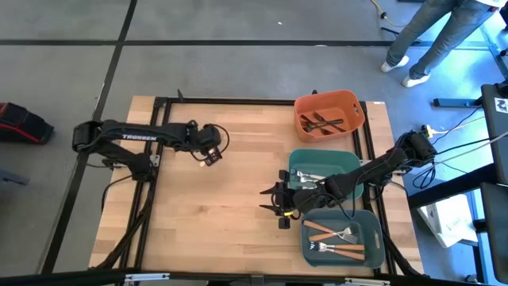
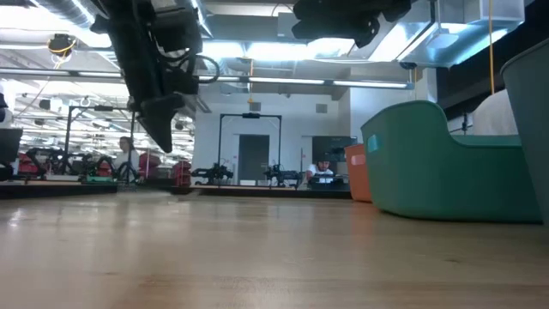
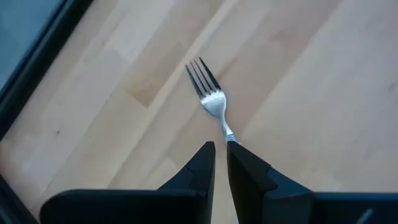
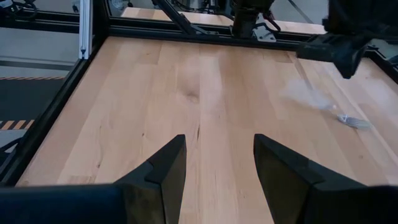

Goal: Sort silverware by color (type)
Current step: Put the white fork into the green bin

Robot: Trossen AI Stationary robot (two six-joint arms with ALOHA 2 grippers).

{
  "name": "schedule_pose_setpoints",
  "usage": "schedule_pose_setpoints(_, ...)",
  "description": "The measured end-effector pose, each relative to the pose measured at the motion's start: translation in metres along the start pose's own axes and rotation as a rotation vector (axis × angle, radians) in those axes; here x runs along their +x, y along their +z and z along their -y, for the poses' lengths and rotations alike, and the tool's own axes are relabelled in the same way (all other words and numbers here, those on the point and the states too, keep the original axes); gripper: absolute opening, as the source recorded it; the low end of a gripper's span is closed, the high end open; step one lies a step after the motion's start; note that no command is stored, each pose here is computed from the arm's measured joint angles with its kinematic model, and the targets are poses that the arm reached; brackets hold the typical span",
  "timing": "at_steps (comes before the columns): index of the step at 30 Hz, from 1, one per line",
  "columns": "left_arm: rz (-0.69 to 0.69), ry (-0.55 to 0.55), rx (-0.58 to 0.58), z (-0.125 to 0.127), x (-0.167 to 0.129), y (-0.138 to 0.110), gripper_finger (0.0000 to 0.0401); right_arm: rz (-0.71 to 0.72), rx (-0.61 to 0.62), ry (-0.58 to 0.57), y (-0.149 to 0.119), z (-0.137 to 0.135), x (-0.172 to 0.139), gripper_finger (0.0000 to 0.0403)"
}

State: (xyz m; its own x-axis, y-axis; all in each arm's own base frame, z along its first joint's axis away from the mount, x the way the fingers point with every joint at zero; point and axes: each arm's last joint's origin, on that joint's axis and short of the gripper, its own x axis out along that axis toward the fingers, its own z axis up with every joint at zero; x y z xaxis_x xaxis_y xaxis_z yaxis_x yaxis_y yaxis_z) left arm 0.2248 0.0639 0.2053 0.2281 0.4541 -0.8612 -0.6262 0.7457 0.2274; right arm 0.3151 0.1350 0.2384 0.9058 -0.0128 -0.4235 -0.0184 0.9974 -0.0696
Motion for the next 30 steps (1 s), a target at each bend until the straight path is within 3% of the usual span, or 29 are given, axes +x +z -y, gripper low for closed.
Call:
schedule_pose_setpoints(8, -0.104, -0.063, 0.05, 0.016, 0.01, -0.008, 0.0043, 0.0, 0.0, 0.0, 0.0, 0.0, 0.0, 0.0172)
schedule_pose_setpoints(19, -0.237, -0.004, 0.099, 0.027, 0.045, -0.014, 0.0132, 0.0, 0.0, 0.001, 0.0, 0.0, 0.0, 0.0172)
schedule_pose_setpoints(25, -0.306, 0.038, 0.053, 0.024, 0.065, -0.015, 0.0134, -0.001, 0.0, 0.009, 0.0, 0.0, 0.0, 0.0172)
schedule_pose_setpoints(30, -0.36, 0.005, 0.046, 0.021, 0.076, -0.015, 0.0133, -0.001, 0.0, 0.009, 0.0, 0.0, 0.0, 0.0172)
